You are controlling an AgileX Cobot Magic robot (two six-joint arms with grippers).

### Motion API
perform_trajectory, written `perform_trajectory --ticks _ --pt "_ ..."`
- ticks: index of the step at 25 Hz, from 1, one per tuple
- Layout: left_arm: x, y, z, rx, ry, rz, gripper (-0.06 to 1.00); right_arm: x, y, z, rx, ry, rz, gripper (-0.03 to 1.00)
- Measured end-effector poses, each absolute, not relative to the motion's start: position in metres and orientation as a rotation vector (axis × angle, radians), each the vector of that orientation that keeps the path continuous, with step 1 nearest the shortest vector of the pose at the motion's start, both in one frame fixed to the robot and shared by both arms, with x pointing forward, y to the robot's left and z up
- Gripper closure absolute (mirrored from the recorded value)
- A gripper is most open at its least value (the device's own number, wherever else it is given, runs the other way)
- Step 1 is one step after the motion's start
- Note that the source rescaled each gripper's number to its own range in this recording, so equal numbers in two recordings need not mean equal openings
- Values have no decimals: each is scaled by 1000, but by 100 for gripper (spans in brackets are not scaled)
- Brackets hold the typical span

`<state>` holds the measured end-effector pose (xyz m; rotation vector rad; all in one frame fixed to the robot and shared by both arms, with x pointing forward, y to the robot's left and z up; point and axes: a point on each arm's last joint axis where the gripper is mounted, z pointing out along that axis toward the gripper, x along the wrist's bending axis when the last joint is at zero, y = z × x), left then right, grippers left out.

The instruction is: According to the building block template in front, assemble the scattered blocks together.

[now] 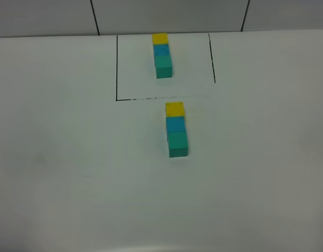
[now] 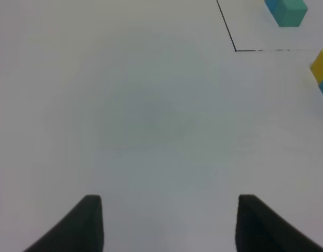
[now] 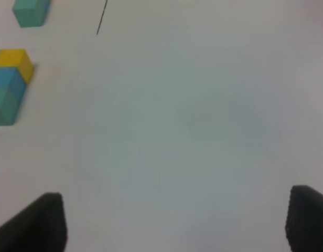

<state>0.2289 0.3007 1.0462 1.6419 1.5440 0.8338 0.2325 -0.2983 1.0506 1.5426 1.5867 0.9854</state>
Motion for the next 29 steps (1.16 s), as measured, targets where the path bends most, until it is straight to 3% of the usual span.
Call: perform_trajectory --ticks 29 --pt "229 301 1046 1642 1544 834 74 232 -298 1051 1544 1587 989 27"
